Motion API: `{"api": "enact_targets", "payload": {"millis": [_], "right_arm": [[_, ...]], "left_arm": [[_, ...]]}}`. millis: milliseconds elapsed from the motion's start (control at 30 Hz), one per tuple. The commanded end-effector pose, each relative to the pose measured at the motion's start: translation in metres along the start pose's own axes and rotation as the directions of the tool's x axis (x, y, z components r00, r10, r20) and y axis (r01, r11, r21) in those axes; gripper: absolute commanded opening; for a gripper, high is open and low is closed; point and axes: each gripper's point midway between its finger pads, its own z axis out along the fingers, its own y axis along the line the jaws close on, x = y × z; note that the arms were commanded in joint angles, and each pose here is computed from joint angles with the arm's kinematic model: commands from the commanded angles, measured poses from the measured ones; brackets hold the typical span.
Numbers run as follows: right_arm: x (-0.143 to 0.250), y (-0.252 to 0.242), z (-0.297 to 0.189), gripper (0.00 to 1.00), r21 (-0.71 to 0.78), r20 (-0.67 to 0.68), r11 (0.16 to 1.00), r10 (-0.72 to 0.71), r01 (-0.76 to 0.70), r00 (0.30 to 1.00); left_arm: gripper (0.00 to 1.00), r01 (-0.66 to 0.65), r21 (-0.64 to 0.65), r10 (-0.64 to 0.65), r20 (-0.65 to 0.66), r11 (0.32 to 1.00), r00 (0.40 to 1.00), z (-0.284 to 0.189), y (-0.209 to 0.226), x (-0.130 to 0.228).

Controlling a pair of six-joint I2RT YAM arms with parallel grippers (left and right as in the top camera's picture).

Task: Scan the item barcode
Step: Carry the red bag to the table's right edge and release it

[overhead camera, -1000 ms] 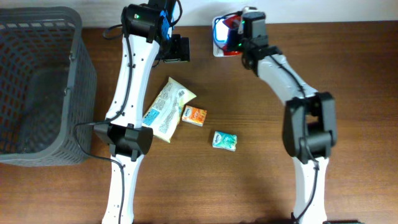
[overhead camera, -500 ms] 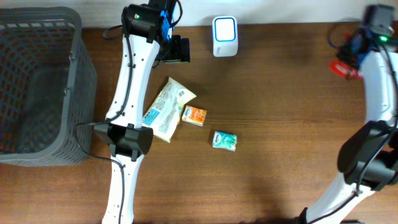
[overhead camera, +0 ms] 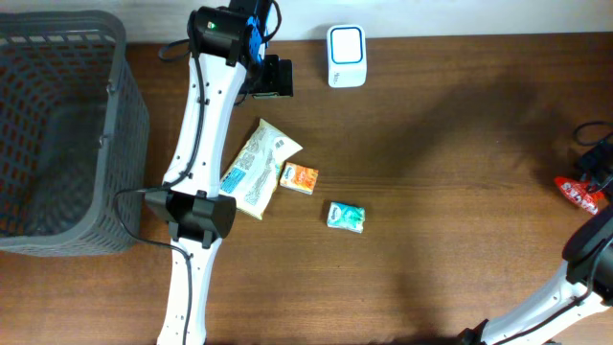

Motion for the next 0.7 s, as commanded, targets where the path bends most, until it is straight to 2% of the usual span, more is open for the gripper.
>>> {"api": "enact_targets", "payload": {"millis": [0,100,200,300,333,367,400,433,533,667], "right_arm": [[-0.012,-0.004,-0.014,0.65,-0.019,0.032,1.000,0.023,-0.023,0.999],[-0.031,-0.010,-0.051,0.76,-0.038,0.094,0.998,0.044,-0.041,0.995],[-0.045,-0.005,-0.094,0.80,-0.103,0.155,0.994,0.059,-0.043,0.986],[-0.046,0.019,-0.143,0.82,-0.294,0.184,0.956,0.068,-0.011,0.981],[-0.044,0.027,-0.164,0.78,-0.363,0.197,0.932,0.067,0.009,0.978],[-0.044,0.023,-0.165,0.53,-0.343,0.202,0.939,0.069,0.004,0.977],[-0.042,0.020,-0.163,0.40,-0.324,0.195,0.946,0.068,-0.001,0.978],[-0.040,0.016,-0.156,0.33,-0.297,0.185,0.955,0.066,-0.009,0.981],[-0.029,0.003,-0.131,0.16,-0.209,0.140,0.977,0.060,-0.030,0.988],[-0.008,-0.005,-0.082,0.08,-0.118,0.046,0.992,0.041,-0.035,0.998]], "left_arm": [[1.00,0.003,-0.004,-0.003,0.008,1.000,1.000,0.001,-0.001,-0.001],[0.99,0.003,-0.004,-0.003,0.008,1.000,1.000,0.001,-0.001,-0.002],[0.99,0.003,-0.004,-0.003,0.009,1.000,1.000,0.001,-0.001,-0.002],[1.00,0.003,-0.005,-0.003,0.004,1.000,1.000,0.001,-0.001,-0.001],[0.99,0.002,-0.006,-0.002,0.001,1.000,1.000,0.001,-0.001,0.000],[0.99,0.002,-0.007,-0.002,-0.004,1.000,1.000,0.003,-0.001,0.001],[0.99,0.002,-0.008,-0.002,-0.006,1.000,1.000,0.003,0.000,0.001],[0.99,0.002,-0.009,-0.002,-0.010,1.000,1.000,0.004,0.000,0.002],[0.99,0.002,-0.013,-0.002,-0.020,1.000,1.000,0.006,0.000,0.003],[1.00,0.001,-0.020,-0.002,-0.042,1.000,0.999,0.012,0.001,0.007]]}}
